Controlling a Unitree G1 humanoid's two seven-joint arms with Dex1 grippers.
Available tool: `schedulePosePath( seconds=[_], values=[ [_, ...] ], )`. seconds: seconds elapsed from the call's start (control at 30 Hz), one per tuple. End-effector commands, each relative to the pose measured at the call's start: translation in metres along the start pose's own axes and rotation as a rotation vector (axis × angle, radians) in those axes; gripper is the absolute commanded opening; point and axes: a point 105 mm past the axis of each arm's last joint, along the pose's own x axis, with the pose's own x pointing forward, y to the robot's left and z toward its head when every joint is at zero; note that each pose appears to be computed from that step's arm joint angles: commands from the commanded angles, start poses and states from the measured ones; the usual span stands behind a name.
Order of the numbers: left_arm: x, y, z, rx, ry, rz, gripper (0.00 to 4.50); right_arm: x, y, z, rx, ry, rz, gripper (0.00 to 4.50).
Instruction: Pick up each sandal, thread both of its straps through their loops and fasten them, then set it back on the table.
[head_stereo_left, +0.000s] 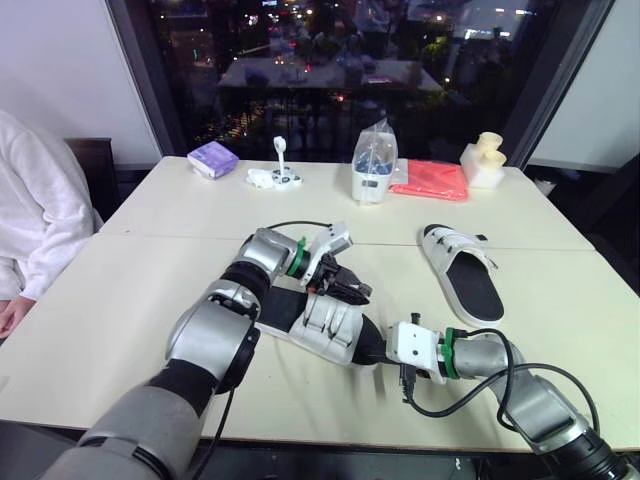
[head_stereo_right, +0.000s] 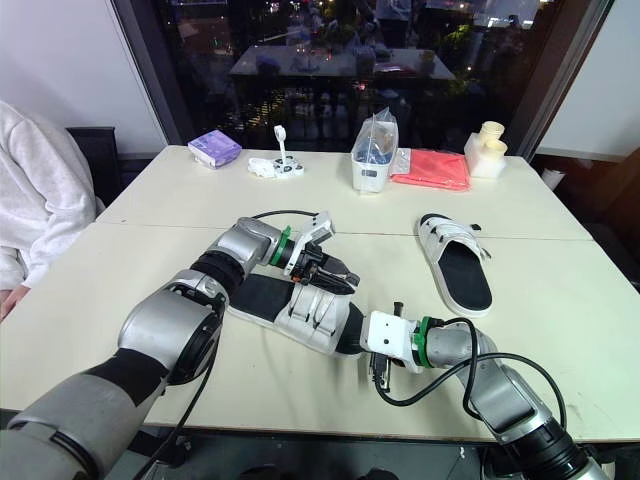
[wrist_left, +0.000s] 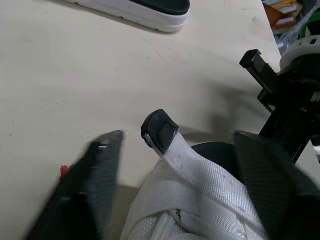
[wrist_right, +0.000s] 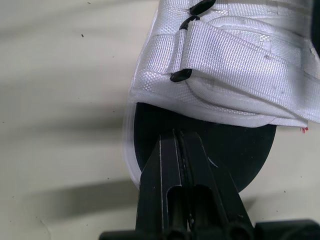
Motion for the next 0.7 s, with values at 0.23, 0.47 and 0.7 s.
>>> schedulePosePath(
  seconds=[0.23, 0.47, 0.7],
  values=[
    [-0.007, -0.004, 0.017, 0.054, -0.043, -0.037, 0.01, 0.003, 0.010, -0.018, 0.035, 0.076, 0.036, 0.00],
    [-0.025, -0.010, 0.038, 0.068, -0.166, -0.104, 0.01, 0.003, 0.010, -0.018, 0.034, 0.075, 0.037, 0.00],
    [-0.044, -0.018, 0.050, 0.034, -0.277, -0.188, 0.01, 0.004, 0.010, -0.018, 0.034, 0.075, 0.039, 0.00]
  ],
)
